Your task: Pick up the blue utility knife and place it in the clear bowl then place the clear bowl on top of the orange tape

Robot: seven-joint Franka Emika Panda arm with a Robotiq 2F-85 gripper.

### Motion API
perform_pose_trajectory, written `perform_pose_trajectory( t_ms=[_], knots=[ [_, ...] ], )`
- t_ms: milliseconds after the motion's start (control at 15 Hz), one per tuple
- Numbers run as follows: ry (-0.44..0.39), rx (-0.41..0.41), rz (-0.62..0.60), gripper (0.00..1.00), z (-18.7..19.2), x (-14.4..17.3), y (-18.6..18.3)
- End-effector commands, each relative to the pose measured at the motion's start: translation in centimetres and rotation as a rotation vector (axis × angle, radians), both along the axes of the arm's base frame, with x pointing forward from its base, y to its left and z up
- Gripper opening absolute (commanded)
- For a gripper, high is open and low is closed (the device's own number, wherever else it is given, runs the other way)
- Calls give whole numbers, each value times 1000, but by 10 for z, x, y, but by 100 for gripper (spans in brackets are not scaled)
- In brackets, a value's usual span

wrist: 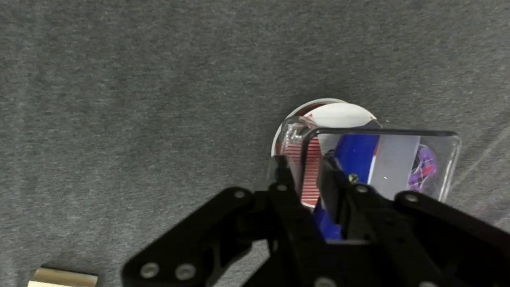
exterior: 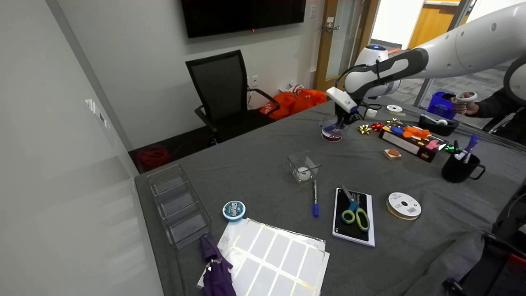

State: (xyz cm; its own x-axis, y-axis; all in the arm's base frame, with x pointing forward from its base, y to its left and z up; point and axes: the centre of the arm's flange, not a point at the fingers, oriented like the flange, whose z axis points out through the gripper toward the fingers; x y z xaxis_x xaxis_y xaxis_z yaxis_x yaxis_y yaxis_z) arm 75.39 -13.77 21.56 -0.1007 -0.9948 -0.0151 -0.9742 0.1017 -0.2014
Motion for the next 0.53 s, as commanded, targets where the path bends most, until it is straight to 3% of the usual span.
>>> perform_pose_trajectory(
  t_ms=[0,400,467],
  knots=[
    [18,-10,-8,58,1,10,-5],
    [8,13,31,98,27,-4,-3],
    [10,15,40,100,35,-7,-3]
  ],
)
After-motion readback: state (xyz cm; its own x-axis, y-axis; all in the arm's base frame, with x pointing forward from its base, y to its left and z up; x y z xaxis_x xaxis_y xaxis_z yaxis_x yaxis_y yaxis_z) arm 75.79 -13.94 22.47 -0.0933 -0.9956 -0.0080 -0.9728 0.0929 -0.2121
